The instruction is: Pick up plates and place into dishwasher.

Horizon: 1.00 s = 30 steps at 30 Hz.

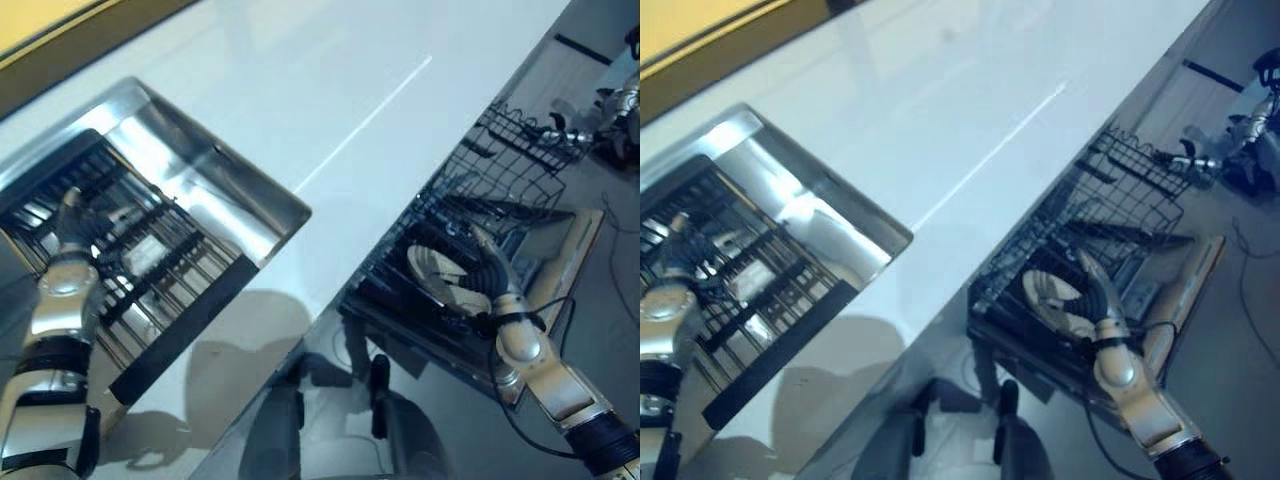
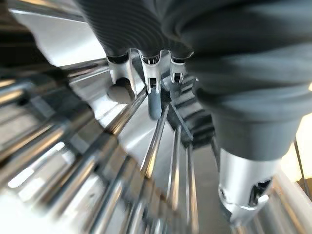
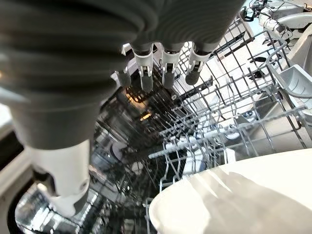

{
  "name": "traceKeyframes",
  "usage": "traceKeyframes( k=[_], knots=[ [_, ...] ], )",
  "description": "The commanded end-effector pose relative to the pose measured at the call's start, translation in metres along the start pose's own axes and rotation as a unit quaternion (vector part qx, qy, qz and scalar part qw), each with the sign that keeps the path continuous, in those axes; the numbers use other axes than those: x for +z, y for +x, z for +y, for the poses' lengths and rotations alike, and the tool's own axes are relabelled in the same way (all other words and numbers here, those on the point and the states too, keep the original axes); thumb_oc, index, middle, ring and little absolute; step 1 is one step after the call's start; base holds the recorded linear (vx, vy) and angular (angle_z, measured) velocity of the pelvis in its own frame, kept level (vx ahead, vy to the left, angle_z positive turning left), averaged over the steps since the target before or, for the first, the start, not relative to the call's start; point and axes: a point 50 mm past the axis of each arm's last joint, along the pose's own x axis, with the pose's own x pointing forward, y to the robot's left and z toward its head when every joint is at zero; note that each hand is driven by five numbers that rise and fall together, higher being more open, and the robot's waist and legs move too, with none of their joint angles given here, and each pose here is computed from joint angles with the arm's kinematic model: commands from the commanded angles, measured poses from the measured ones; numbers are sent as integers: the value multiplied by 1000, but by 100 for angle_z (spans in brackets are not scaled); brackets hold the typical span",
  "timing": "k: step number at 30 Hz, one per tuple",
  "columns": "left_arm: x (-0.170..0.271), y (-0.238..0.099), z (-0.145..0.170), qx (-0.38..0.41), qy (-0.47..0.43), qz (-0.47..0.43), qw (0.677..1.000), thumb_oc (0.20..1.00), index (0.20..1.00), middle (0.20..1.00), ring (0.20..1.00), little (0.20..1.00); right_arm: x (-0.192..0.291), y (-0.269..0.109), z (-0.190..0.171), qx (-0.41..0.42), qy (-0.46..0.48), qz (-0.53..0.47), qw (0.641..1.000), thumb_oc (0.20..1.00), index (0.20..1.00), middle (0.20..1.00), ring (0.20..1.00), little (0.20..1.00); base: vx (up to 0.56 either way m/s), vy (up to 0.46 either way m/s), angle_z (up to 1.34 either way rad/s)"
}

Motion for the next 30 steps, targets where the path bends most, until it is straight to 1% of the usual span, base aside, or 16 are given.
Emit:
traceKeyframes(
  k=[1,3,6,10,15,18,22,26,30],
  knots=[
    [-126,-54,5,3,4,244,970,1000,1000,1000,1000,1000,33,16,-21,-57,26,-77,995,1000,1000,1000,1000,1000,1,-12,-8],
    [-132,-60,12,22,7,250,968,1000,1000,1000,1000,1000,34,15,-23,-58,27,-81,995,1000,1000,1000,1000,1000,0,0,0],
    [-140,-68,25,50,-14,269,962,1000,1000,1000,1000,1000,36,16,-22,-59,27,-84,994,1000,1000,1000,1000,1000,-7,-15,6],
    [-152,-80,38,71,-12,291,954,1000,1000,1000,1000,1000,38,19,-22,-66,30,-83,994,1000,1000,1000,1000,1000,-18,-25,10],
    [-169,-101,55,88,41,329,939,1000,1000,1000,1000,1000,39,21,-23,-68,32,-83,994,1000,1000,1000,1000,1000,-20,-9,7],
    [-184,-119,68,108,69,373,919,1000,1000,1000,1000,1000,41,22,-24,-70,32,-86,993,1000,1000,1000,1000,1000,-23,0,2],
    [-204,-151,91,131,108,446,879,1000,1000,1000,1000,1000,43,23,-29,-73,27,-86,993,1000,1000,1000,1000,1000,-17,18,-1],
    [-219,-189,114,175,130,520,826,1000,1000,1000,1000,1000,43,23,-33,-74,20,-84,993,1000,1000,1000,1000,1000,-33,49,-4],
    [-228,-233,137,209,147,603,755,1000,1000,1000,1000,1000,42,22,-42,-75,12,-87,993,1000,1000,1000,1000,1000,-27,65,-3]
  ],
)
